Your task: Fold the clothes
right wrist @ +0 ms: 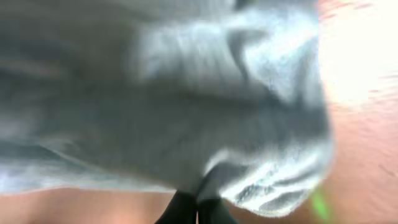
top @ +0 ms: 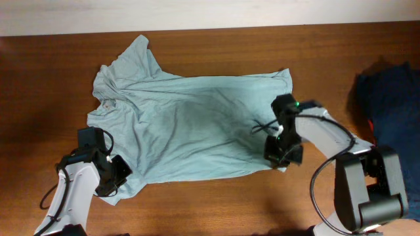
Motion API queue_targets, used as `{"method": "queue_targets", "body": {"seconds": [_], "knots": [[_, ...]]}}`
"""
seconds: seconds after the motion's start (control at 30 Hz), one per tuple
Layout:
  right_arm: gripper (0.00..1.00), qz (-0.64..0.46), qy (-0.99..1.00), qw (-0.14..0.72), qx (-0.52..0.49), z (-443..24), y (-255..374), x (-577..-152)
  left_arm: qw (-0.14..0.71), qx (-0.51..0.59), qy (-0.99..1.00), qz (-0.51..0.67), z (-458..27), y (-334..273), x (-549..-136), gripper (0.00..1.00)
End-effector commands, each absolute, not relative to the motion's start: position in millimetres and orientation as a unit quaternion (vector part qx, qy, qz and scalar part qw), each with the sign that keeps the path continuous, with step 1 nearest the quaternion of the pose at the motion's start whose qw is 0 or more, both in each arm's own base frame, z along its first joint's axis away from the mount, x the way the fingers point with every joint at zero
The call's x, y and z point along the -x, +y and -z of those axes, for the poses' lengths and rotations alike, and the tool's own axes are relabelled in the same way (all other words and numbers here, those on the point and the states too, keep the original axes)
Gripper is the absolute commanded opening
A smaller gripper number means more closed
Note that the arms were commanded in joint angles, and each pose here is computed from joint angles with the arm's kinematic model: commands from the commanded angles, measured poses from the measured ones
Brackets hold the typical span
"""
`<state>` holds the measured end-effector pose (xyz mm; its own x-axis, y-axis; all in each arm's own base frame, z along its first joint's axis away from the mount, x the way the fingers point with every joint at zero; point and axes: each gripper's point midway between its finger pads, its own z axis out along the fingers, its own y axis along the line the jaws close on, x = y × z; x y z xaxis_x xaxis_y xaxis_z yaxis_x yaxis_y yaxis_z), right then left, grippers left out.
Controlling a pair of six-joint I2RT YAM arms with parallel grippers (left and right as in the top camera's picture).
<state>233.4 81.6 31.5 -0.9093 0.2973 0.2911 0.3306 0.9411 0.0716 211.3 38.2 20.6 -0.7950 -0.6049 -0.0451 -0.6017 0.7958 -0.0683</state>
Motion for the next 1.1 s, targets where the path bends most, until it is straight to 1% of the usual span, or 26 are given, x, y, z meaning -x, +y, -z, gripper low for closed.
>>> {"method": "queue_targets", "body": {"seconds": [0.0, 0.13, 0.17, 0.27, 0.3, 0.4, 0.43, 0.5, 0.53, 0.6, 0.73, 0.83, 1.07], "knots": [[0.04, 0.012, -0.987, 0.082, 0.136, -67.1, 62.4, -258.2, 0.046, 0.309, 0.95, 0.019, -23.6, 42.5, -215.0, 0.0], [0.06, 0.021, -0.992, 0.047, 0.118, -78.7, 65.2, -278.7, 0.052, 0.309, 0.95, 0.019, -23.9, 43.3, -217.8, 0.0], [0.09, 0.025, -0.992, 0.038, 0.115, -78.4, 66.1, -283.3, 0.053, 0.309, 0.949, 0.019, -24.0, 43.4, -218.4, 0.0], [0.11, 0.031, -0.993, 0.012, 0.115, -77.5, 68.2, -296.7, 0.054, 0.307, 0.95, 0.02, -24.0, 43.3, -218.6, 0.0], [0.17, 0.032, -0.993, 0.003, 0.113, -77.5, 68.3, -300.7, 0.054, 0.303, 0.951, 0.02, -24.0, 43.2, -218.5, 0.0], [0.18, 0.013, -0.993, -0.008, 0.113, -77.2, 61.6, -304.4, 0.054, 0.303, 0.951, 0.02, -24.0, 43.2, -218.5, 0.0], [0.24, -0.002, -0.993, -0.013, 0.113, -77.2, 56.3, -305.8, 0.054, 0.303, 0.951, 0.019, -24.0, 43.2, -218.5, 0.0], [0.38, -0.034, -0.993, -0.023, 0.114, -77.7, 44.6, -308.1, 0.054, 0.303, 0.951, 0.019, -24.0, 43.3, -218.6, 0.0], [0.39, -0.038, -0.992, -0.023, 0.114, -77.8, 43.4, -307.8, 0.054, 0.303, 0.951, 0.019, -24.0, 43.3, -218.6, 0.0], [0.45, -0.04, -0.993, -0.011, 0.114, -77.4, 42.7, -301.6, 0.054, 0.303, 0.951, 0.019, -24.0, 43.3, -218.6, 0.0], [0.47, -0.052, -0.991, 0.026, 0.118, -76.7, 39.1, -282.3, 0.054, 0.304, 0.951, 0.019, -24.0, 43.4, -218.7, 0.0], [0.51, -0.058, -0.991, 0.044, 0.116, -64.7, 36.6, -270.4, 0.055, 0.304, 0.951, 0.02, -24.1, 43.5, -219.3, 0.0], [0.5, -0.045, -0.993, 0.02, 0.107, -24.6, 31.2, -272.2, 0.059, 0.296, 0.953, 0.02, -24.3, 43.7, -221.0, 0.0]]}}
